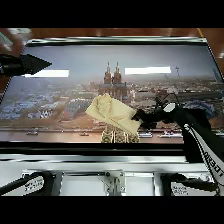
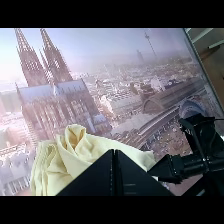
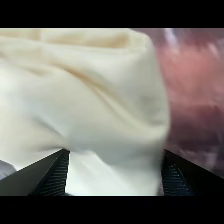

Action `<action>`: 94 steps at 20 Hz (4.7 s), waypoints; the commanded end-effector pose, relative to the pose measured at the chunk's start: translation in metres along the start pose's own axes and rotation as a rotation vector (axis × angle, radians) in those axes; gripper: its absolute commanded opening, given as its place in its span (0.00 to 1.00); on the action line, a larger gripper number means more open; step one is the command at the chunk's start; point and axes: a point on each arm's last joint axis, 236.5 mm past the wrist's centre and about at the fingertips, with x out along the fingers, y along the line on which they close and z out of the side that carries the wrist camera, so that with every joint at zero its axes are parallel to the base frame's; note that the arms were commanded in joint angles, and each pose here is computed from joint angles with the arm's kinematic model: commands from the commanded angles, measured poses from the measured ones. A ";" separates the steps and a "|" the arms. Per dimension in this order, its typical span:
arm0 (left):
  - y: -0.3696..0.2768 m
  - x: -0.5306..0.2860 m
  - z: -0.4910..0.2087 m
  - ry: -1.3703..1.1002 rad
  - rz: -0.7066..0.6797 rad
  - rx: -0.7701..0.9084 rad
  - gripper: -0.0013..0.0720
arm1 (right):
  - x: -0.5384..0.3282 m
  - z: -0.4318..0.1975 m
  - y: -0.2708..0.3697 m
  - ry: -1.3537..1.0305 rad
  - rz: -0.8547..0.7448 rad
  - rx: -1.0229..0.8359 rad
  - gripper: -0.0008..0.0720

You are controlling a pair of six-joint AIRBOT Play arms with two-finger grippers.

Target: Fold the shirts.

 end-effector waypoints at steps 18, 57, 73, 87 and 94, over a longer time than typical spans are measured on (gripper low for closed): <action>0.000 0.000 0.000 0.001 -0.001 -0.001 0.07 | -0.398 0.102 0.105 -0.712 0.178 -0.217 0.10; -0.016 -0.004 -0.017 0.071 -0.049 -0.010 0.07 | -0.345 -0.010 -0.225 0.053 -0.674 0.385 0.10; -0.013 -0.003 -0.014 0.059 -0.041 -0.008 0.07 | -0.338 -0.063 -0.288 0.259 -0.935 0.439 0.96; 0.067 0.045 -0.132 0.739 0.647 0.268 0.88 | -0.243 0.092 0.043 -0.301 -0.473 -0.444 0.96; 0.061 0.072 -0.133 0.691 0.621 0.251 0.90 | -0.212 0.078 0.024 -0.219 -0.514 -0.454 0.96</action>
